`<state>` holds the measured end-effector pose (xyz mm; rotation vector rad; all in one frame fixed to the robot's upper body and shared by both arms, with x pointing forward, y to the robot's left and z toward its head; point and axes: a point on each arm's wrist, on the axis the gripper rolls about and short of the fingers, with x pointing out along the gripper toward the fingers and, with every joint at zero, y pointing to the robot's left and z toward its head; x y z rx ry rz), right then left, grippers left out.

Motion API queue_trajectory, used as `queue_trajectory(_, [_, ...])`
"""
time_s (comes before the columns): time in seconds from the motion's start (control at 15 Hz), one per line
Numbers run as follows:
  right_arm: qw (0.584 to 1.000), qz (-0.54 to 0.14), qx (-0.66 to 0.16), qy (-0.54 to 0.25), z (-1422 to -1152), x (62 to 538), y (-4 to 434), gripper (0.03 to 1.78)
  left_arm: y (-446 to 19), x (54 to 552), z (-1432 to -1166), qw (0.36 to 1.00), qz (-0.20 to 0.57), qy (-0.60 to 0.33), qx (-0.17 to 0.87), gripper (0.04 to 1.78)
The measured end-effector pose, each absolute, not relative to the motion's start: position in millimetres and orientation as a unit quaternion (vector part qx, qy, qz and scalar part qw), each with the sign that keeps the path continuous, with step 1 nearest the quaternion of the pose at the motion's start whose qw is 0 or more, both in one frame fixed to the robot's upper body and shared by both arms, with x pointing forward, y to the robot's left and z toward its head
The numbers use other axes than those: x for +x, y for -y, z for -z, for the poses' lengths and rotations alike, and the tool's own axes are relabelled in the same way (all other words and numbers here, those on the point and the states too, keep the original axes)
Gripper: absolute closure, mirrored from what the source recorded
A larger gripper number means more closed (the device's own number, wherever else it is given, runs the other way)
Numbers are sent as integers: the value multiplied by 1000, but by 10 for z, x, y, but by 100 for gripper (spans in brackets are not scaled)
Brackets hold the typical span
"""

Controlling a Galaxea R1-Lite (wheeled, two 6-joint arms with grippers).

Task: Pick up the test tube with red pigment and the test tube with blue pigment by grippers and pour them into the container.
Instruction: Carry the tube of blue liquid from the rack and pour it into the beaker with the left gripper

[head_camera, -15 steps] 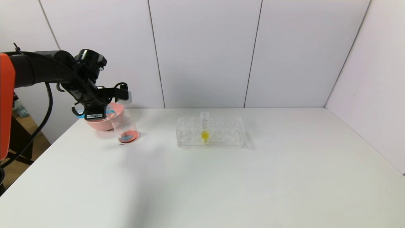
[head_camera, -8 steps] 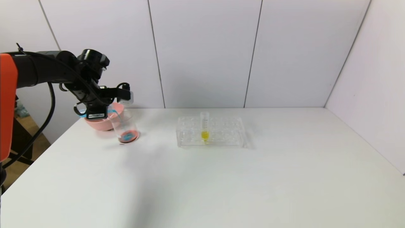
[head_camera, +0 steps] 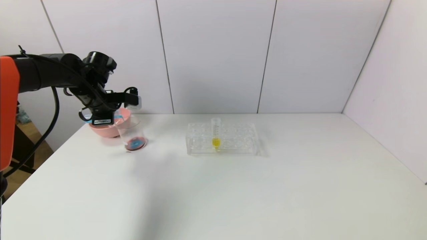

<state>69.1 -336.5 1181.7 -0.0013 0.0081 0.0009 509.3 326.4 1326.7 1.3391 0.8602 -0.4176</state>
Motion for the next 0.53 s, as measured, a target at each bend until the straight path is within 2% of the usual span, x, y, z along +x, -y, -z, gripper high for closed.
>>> queue_trajectory(0.53, [1000, -1, -1, -4, -11817, 691, 3365, 4, -3248, 5096, -13271, 677, 181, -384, 601, 136])
